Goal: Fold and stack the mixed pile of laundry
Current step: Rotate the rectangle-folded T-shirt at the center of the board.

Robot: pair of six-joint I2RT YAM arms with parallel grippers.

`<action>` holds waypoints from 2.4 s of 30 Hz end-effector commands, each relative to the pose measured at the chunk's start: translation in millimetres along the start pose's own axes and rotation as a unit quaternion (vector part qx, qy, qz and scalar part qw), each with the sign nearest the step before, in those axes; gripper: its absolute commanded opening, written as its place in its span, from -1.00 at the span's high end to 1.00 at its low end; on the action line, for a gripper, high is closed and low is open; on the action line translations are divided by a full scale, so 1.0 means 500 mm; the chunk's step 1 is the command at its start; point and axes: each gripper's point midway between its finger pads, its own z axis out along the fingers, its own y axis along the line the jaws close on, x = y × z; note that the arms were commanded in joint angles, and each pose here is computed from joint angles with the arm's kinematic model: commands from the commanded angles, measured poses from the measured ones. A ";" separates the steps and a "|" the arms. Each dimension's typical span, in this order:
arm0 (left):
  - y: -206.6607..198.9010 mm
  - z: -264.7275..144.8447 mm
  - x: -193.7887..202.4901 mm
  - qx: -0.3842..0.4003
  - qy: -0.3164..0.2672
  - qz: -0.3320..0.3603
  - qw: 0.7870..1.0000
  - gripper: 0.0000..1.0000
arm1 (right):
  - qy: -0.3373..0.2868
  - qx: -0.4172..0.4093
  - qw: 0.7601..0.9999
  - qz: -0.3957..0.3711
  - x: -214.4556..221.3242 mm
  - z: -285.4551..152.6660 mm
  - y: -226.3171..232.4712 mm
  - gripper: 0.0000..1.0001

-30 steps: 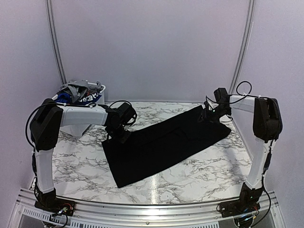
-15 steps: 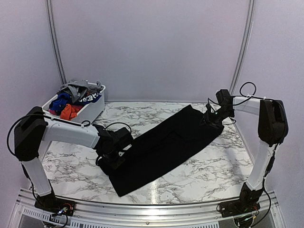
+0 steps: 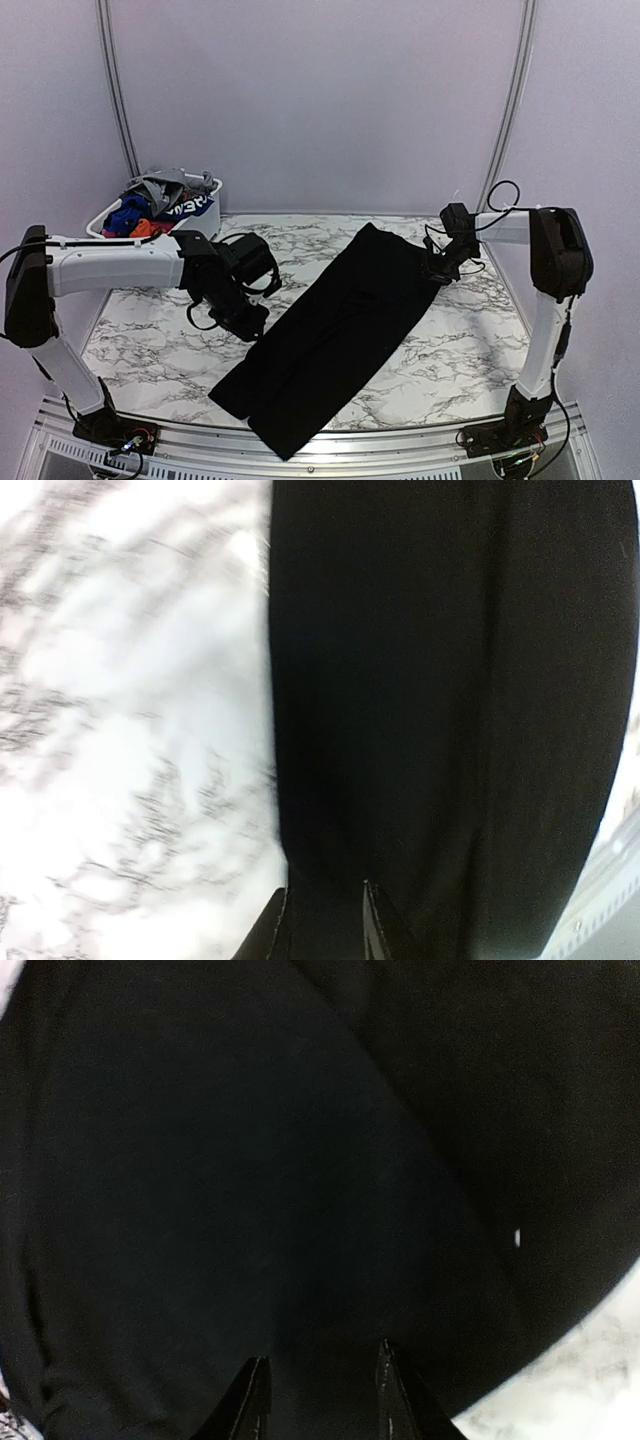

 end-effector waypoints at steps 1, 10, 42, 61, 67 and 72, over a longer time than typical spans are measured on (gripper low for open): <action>0.065 -0.037 -0.043 -0.045 -0.034 -0.039 0.998 0.46 | -0.001 0.032 0.999 -0.016 -0.030 0.063 -0.029 0.39; 0.131 -0.050 -0.070 -0.067 -0.058 -0.091 0.992 0.35 | 0.007 0.018 0.998 -0.060 -0.139 0.205 0.032 0.53; 0.071 0.098 -0.281 0.014 -0.096 -0.069 0.993 0.22 | -0.018 -0.164 0.980 -0.113 0.041 0.052 0.373 0.22; 0.170 0.224 -0.360 -0.003 -0.094 -0.126 0.988 0.31 | -0.018 -0.104 0.990 -0.093 -0.101 0.183 0.261 0.29; 0.133 0.091 -0.361 0.059 -0.130 -0.130 0.981 -0.02 | -0.056 -0.183 0.974 -0.123 -0.101 -0.014 0.362 0.18; 0.093 0.012 -0.206 0.108 -0.109 -0.168 0.974 -0.19 | -0.009 -0.206 0.974 -0.095 0.067 -0.105 0.355 0.08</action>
